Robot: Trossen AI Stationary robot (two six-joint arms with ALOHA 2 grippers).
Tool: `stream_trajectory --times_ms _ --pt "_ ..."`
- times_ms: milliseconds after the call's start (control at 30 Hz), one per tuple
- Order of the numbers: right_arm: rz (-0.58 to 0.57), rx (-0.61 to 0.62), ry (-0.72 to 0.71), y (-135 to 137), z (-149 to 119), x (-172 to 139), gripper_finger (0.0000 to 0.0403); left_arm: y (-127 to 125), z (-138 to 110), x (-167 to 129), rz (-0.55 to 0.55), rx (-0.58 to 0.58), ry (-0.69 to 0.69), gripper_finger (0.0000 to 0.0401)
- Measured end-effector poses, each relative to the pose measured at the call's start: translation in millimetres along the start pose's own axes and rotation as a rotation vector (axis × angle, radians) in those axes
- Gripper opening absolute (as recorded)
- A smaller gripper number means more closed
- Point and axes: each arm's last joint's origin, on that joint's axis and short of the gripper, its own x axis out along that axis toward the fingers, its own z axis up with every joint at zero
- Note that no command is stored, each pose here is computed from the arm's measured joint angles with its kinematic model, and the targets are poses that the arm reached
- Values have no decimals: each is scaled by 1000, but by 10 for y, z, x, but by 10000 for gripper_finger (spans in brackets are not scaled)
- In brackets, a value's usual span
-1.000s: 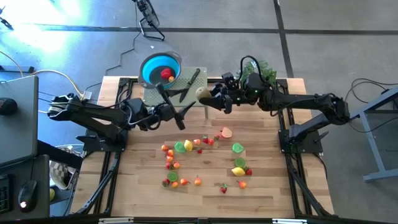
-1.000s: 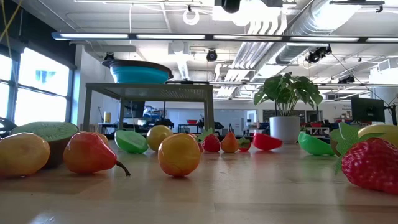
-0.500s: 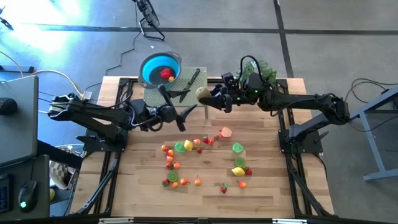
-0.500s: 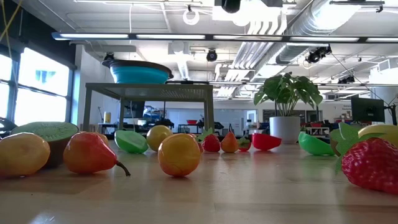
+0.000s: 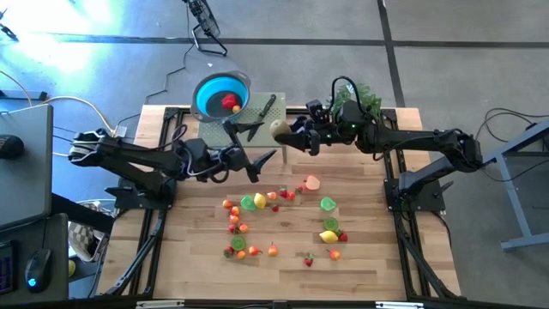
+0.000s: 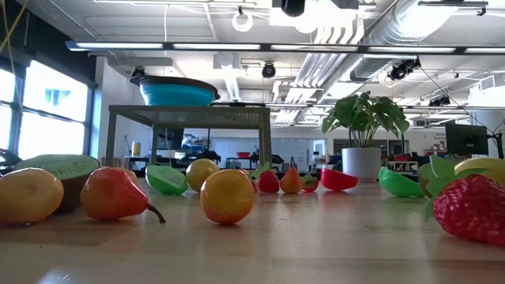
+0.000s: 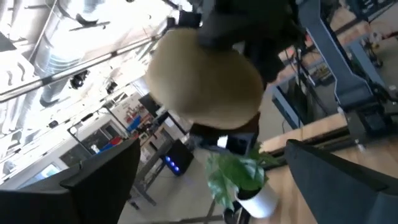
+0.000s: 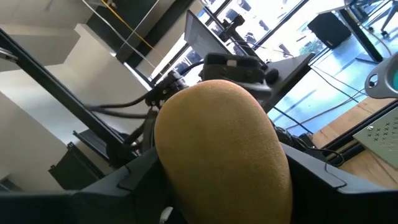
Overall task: Pick & Place Fruit
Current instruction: Put the kiwi into the strainer bowl on the shelf
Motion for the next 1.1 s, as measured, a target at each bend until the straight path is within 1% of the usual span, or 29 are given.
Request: stream_trajectory --times_ms 100,167,300,433,567,633,800,900,1100 --pt "-13 1 -9 -5 1 0 243 -27 -15 12 -4 4 0 392" --pt "-19 13 -3 -11 -4 0 243 -24 2 27 13 -4 -21 392" --pt "-43 34 19 -35 -28 -1 243 -24 16 38 29 75 -45 399" --pt "-45 54 21 -35 -30 0 243 -36 18 50 31 93 -55 400" --pt "-45 59 20 -34 -30 -1 243 -54 61 113 28 99 -55 400" --pt "-46 60 21 -35 -30 -1 243 -58 120 177 26 94 -71 400" --pt "-48 79 28 -37 -37 -1 243 -107 189 340 20 121 -14 400" --pt "-47 77 31 -38 -38 -1 243 -144 245 419 13 121 -19 400" --pt "-49 68 33 -40 -40 -1 243 -131 288 454 15 118 -23 400"
